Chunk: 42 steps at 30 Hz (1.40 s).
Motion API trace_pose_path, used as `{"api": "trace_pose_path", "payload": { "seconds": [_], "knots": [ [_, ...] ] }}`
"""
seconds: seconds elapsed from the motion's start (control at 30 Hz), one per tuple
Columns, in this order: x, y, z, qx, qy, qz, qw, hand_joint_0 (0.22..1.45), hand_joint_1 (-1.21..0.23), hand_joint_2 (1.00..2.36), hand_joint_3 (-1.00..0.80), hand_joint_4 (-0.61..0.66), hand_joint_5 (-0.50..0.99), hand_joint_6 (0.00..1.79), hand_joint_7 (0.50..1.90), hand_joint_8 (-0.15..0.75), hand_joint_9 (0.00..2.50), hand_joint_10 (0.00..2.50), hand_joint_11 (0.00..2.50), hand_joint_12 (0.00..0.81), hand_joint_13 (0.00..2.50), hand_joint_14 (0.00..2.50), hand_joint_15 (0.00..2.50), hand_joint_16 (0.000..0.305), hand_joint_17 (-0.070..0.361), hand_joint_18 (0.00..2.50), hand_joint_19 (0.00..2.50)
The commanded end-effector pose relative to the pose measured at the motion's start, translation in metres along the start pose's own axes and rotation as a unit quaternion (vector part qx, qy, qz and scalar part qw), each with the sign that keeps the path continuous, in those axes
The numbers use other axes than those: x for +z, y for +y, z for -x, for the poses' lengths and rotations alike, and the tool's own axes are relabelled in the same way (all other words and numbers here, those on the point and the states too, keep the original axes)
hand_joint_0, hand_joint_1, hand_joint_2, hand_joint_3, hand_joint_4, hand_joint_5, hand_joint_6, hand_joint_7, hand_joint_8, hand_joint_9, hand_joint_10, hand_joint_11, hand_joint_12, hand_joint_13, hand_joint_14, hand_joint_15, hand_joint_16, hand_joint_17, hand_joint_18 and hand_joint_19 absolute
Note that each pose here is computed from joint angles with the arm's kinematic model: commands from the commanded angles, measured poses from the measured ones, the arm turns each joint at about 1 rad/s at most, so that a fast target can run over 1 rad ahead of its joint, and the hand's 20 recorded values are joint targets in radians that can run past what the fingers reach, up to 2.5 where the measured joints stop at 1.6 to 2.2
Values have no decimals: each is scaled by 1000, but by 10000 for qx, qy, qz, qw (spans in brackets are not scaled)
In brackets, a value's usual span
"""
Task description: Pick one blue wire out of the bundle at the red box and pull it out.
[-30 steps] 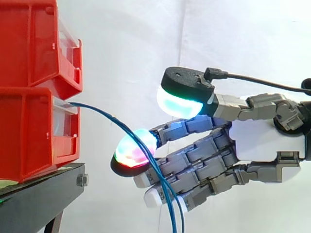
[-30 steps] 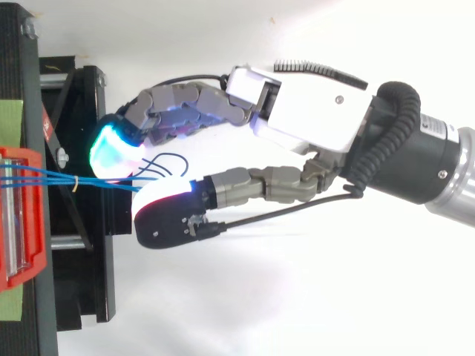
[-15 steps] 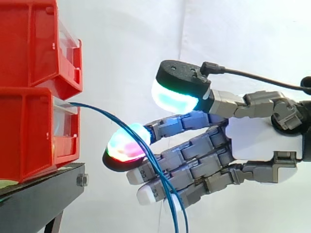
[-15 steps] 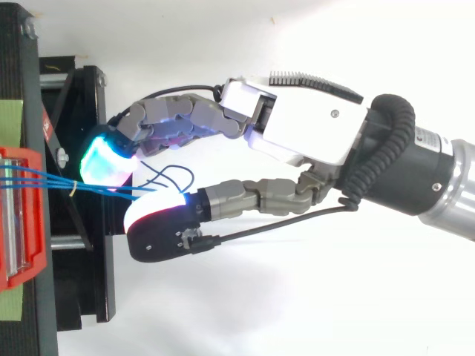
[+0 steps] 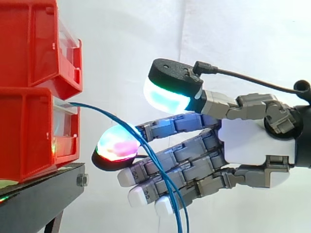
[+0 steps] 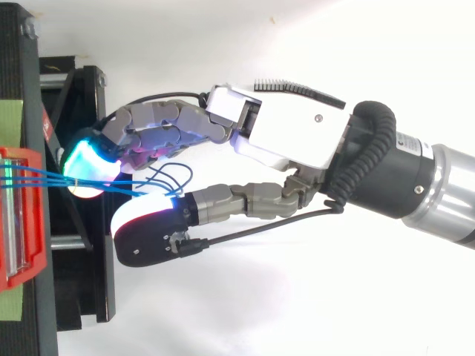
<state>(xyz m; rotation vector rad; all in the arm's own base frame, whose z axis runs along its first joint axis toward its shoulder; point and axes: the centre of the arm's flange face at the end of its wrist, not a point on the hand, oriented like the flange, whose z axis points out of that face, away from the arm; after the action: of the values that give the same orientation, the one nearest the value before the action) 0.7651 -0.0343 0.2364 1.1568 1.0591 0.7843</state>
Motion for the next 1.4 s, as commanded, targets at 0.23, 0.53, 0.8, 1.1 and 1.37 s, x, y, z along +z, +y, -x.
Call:
{"api": "trace_pose_path", "payload": {
  "seconds": [0.23,0.53,0.8,1.1,1.37],
  "knots": [
    [2,-1,1,-27,1,12,10000,582,-572,1002,-467,432,-138,502,965,349,695,6,256,400,651,8,298,47,106,616,461],
    [4,-11,-3,-58,49,-15,10000,590,-610,1002,-474,441,-127,502,991,346,704,5,272,399,660,9,299,47,105,631,461],
    [14,-9,-5,109,127,48,9998,593,-607,1002,-468,436,-126,502,991,348,710,5,272,397,664,8,301,47,105,636,470],
    [21,-2,4,124,106,65,9998,595,-602,1003,-464,436,-125,502,996,347,713,7,273,397,668,8,306,47,105,643,477],
    [21,-2,5,158,112,74,9998,618,-637,1008,-396,333,-126,579,1067,349,718,5,303,397,685,8,308,47,105,666,475]
  ]
}}
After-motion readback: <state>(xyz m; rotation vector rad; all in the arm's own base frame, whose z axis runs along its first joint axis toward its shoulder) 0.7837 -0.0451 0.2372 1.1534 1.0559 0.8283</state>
